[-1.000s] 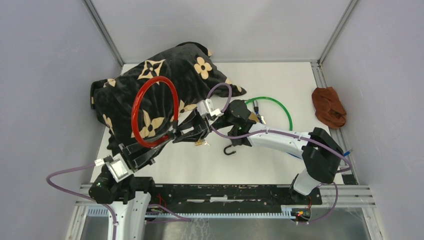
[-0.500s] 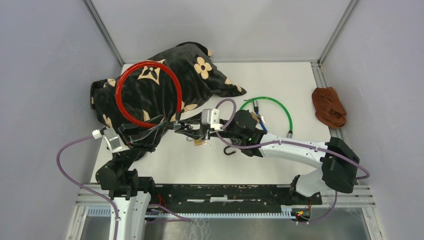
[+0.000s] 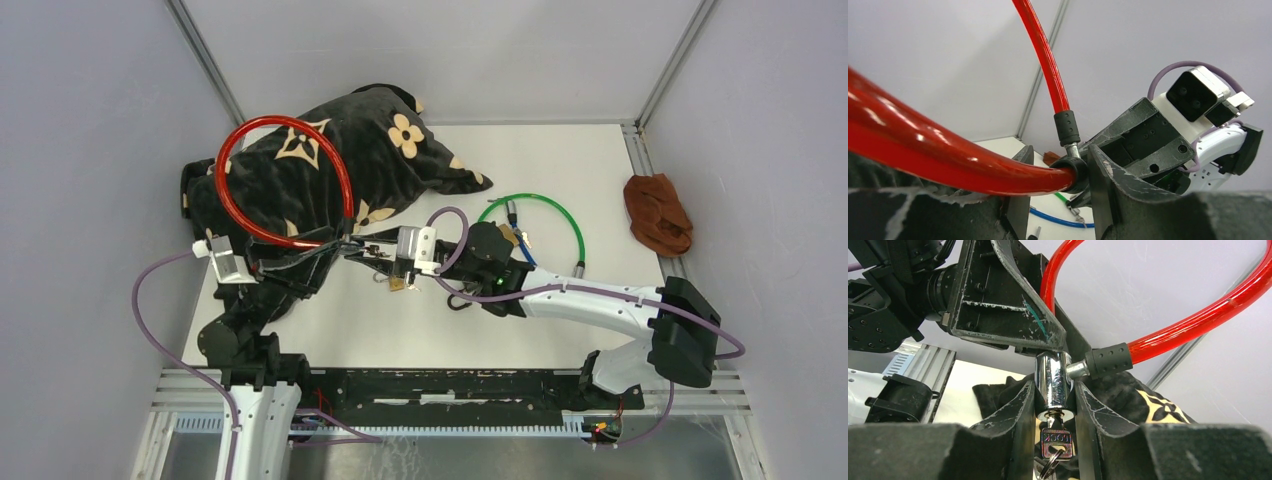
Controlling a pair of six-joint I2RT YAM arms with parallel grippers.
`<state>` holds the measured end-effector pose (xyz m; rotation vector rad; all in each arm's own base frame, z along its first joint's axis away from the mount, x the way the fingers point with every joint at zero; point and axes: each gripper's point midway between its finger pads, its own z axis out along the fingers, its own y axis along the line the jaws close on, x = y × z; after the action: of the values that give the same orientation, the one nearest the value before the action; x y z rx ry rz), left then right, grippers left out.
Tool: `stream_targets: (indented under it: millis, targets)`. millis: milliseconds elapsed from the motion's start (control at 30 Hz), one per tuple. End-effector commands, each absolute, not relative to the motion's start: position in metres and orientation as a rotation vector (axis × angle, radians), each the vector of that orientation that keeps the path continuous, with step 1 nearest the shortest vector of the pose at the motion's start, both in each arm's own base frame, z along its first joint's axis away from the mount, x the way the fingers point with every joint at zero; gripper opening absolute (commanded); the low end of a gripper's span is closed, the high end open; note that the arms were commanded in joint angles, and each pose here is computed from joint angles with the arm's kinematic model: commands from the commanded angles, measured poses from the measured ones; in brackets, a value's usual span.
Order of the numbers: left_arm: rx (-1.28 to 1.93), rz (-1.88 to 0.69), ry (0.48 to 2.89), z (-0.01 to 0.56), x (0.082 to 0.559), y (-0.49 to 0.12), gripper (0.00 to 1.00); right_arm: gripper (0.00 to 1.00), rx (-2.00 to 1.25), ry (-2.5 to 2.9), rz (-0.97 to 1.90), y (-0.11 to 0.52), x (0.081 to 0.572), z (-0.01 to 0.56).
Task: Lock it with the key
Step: Lock the lock.
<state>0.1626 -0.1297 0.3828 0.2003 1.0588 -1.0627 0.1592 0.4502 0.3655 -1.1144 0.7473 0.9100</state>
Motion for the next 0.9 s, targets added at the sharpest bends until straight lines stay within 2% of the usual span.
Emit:
stream_targets:
  millis: [0, 67, 100, 200, 233, 467, 533, 600, 700, 867]
  targets:
    - [0.213, -1.151, 1.029, 0.390, 0.151, -0.137, 0.50, 0.00, -1.045, 0.614, 0.868, 0.448, 0.154, 0.418]
    - [0.216, -1.171, 1.022, 0.392, 0.148, -0.138, 0.46, 0.00, -1.054, 0.615, 0.864, 0.450, 0.154, 0.416]
    - [0.217, -1.176, 1.016, 0.393, 0.147, -0.138, 0.40, 0.00, -1.061, 0.613, 0.863, 0.452, 0.153, 0.415]
    - [0.226, -1.168, 0.998, 0.396, 0.145, -0.138, 0.11, 0.00, -1.074, 0.613, 0.863, 0.454, 0.153, 0.414]
    - [0.230, -1.163, 0.991, 0.397, 0.145, -0.137, 0.04, 0.00, -1.076, 0.614, 0.863, 0.455, 0.153, 0.414]
    - [0.265, -1.101, 0.948, 0.398, 0.141, -0.135, 0.02, 0.02, -1.116, 0.600, 0.849, 0.450, 0.148, 0.409]
    - [0.321, -1.026, 0.899, 0.402, 0.136, -0.134, 0.02, 0.27, -1.137, 0.603, 0.840, 0.447, 0.146, 0.405]
    - [0.368, -0.958, 0.843, 0.409, 0.130, -0.133, 0.02, 0.43, -1.157, 0.605, 0.825, 0.444, 0.146, 0.402]
    - [0.426, -0.897, 0.769, 0.420, 0.118, -0.133, 0.02, 0.58, -1.184, 0.611, 0.812, 0.441, 0.144, 0.398]
    - [0.527, -0.841, 0.725, 0.420, 0.107, -0.138, 0.02, 0.73, -1.236, 0.637, 0.801, 0.434, 0.144, 0.392]
